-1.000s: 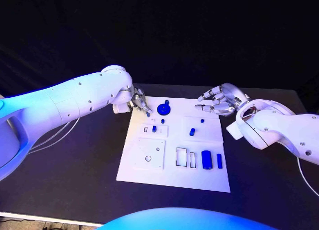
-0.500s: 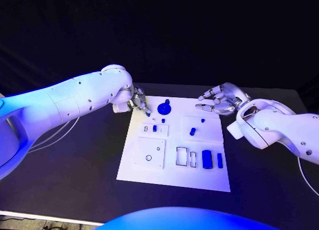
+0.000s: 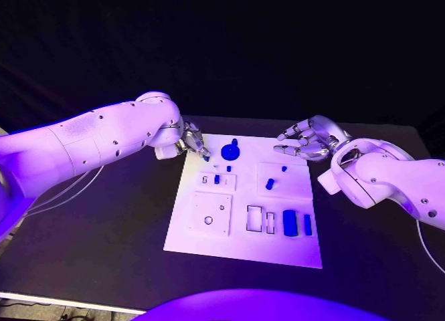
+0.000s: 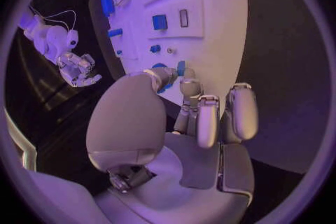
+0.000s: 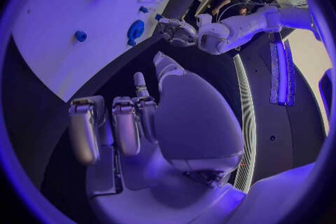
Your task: Assemble the parts on the task board
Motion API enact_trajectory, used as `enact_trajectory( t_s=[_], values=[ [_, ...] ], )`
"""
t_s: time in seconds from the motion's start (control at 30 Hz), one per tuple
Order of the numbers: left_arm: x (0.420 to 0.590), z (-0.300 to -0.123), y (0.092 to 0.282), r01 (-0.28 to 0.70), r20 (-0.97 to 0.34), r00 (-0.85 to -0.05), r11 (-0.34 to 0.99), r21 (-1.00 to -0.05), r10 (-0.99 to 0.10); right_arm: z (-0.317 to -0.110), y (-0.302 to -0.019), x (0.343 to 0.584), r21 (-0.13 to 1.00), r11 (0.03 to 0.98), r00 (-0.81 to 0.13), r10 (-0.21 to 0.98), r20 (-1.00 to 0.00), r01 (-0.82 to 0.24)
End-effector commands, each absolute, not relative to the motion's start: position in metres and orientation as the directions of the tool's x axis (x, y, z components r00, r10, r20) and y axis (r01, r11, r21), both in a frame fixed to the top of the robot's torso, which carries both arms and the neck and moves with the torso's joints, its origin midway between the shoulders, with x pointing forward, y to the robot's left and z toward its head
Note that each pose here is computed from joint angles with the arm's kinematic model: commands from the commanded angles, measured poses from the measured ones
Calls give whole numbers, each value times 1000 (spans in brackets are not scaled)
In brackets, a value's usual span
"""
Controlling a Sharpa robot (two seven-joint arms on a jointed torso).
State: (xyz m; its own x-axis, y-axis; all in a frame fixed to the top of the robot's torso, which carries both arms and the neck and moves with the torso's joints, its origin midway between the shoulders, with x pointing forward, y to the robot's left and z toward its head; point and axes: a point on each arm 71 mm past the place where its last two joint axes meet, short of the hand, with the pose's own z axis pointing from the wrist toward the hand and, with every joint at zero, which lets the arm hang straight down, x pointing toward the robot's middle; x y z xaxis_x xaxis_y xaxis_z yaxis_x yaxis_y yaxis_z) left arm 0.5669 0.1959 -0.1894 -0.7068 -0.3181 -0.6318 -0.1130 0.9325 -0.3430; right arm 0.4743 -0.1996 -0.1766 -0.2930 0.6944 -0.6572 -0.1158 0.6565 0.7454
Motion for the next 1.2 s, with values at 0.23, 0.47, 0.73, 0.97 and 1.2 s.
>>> enact_trajectory(
  t_s=[0.23,0.47,0.73,0.97,1.2],
  values=[
    [551,-181,197,-132,-622,-666,886,-445,-412,-176,-200,474,744,656,-293,691,-661,-131],
    [531,-175,199,-83,-656,-647,891,-447,-389,-176,-201,473,745,655,-293,693,-659,-128],
    [513,-181,202,-47,-689,-638,910,-411,-344,-176,-202,473,745,655,-292,693,-659,-126],
    [502,-193,200,-24,-707,-641,928,-371,-299,-176,-203,473,745,655,-292,693,-659,-126],
    [498,-202,199,-19,-704,-657,939,-342,-270,-176,-203,472,745,655,-293,693,-659,-125]
  ],
)
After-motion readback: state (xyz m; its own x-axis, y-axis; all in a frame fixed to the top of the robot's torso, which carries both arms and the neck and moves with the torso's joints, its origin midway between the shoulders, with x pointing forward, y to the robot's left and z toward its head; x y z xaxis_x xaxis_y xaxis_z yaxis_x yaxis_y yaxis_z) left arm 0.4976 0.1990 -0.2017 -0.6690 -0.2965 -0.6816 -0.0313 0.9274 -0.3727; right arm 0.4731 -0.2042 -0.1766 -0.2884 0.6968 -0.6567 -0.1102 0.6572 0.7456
